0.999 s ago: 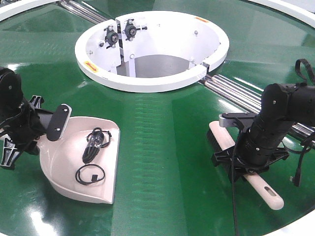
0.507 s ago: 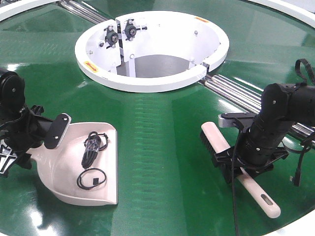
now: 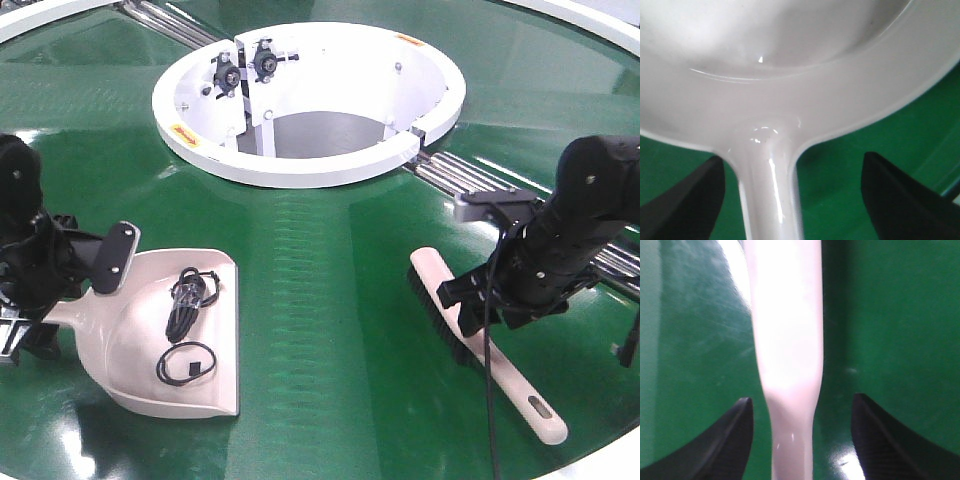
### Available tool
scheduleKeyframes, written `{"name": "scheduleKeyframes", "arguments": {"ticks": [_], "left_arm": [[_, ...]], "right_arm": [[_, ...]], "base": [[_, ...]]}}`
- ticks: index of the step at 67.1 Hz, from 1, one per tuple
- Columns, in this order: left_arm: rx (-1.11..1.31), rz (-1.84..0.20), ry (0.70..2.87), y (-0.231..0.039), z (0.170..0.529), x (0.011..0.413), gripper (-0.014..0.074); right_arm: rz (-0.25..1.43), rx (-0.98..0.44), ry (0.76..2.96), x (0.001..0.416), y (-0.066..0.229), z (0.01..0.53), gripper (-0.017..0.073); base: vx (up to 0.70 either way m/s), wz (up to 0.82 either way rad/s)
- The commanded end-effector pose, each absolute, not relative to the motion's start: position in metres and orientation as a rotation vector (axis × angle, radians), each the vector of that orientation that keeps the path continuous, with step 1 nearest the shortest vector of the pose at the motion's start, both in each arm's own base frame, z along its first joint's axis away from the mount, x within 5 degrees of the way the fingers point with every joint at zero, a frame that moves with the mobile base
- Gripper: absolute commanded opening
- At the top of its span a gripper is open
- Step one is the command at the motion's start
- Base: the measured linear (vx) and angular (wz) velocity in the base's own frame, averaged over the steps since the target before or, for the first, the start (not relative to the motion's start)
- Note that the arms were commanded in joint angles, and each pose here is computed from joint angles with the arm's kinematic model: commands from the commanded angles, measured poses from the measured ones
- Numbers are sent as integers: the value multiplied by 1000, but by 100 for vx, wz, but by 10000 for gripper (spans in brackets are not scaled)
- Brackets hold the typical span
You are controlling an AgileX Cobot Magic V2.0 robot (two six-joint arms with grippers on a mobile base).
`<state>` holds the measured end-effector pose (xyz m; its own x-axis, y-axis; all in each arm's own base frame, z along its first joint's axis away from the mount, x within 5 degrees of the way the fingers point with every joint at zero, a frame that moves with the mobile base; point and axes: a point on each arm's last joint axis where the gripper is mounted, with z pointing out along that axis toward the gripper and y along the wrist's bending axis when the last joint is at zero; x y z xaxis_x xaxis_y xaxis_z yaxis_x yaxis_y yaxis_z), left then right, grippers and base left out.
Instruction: Clean and inspect green conveyor with broom and dustpan
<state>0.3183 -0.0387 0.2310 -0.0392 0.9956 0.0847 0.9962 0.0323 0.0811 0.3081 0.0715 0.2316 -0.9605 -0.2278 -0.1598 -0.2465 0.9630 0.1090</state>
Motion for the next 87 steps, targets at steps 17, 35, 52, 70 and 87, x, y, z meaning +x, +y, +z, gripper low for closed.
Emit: {"name": "scheduleKeyframes", "arguments": {"ticks": [17, 35, 52, 70, 87], "left_arm": [[-2080, -103, -2662, -51, 293, 290, 539], [-1806, 75, -3192, -59, 353, 249, 539], [-1761, 235, -3633, -61, 414, 202, 539], [-1466, 344, -4180, -43, 461, 117, 539], [-990, 23, -4383, -20, 402, 83, 539]], "right_arm": [[201, -342, 2658, 285, 66, 309, 424], [244, -286, 2327, 251, 60, 372, 424], [251, -275, 2089, 199, 50, 418, 424], [203, -284, 1848, 135, 36, 415, 424], [165, -267, 1675, 91, 25, 381, 424]], "base": [[0, 0], [0, 0], [0, 0], [0, 0], [0, 0]]}}
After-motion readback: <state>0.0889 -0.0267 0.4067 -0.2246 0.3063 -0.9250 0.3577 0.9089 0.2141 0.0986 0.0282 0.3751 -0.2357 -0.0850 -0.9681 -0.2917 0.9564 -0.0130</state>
